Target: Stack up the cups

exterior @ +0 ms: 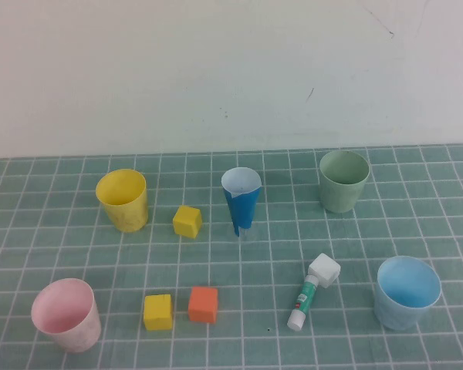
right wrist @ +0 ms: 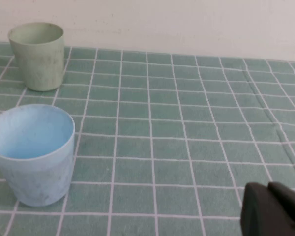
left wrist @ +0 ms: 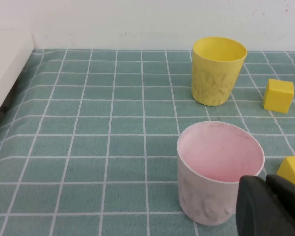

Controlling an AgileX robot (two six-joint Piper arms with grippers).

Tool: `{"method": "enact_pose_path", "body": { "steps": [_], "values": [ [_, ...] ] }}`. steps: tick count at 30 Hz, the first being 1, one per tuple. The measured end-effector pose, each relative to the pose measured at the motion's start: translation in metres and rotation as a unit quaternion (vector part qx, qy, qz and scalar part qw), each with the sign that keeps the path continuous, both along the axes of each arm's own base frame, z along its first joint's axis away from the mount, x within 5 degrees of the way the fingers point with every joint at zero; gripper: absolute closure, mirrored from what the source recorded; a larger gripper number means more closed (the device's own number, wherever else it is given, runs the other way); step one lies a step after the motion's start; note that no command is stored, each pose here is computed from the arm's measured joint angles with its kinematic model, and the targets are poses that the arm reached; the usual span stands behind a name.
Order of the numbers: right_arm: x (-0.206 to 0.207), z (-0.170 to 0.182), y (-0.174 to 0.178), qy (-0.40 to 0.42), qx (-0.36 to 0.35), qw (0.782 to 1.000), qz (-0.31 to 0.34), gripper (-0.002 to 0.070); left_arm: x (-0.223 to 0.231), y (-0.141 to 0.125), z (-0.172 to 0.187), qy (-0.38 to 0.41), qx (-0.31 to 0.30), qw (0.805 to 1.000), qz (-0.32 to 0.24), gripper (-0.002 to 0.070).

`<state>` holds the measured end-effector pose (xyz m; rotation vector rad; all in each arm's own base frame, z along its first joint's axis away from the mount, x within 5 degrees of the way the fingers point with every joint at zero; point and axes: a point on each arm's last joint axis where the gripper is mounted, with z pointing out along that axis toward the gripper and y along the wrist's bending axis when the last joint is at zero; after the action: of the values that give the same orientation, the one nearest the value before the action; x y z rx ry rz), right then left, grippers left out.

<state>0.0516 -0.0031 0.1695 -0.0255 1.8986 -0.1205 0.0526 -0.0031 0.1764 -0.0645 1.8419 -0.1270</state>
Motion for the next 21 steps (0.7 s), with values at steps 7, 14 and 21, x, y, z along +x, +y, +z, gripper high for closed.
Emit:
{"method": "enact_pose_path", "body": {
  "steps": [7,14,21],
  "values": [
    [0.0000,0.0000,-0.0002,0.000,-0.004,1.000,0.000,0.0678,0.0000,0.0002,0.0000,0.000,0.003,1.000,0.000,0.0677],
    [0.0000,0.0000,-0.0003,0.001,-0.015,1.000,0.004,0.0678,0.0000,0.0003,0.0000,0.000,0.004,1.000,0.000,0.0677],
    [0.0000,0.0000,-0.0003,0.001,-0.018,1.000,0.005,0.0679,0.0000,0.0003,0.0000,0.000,0.006,1.000,0.000,0.0677]
  ]
}}
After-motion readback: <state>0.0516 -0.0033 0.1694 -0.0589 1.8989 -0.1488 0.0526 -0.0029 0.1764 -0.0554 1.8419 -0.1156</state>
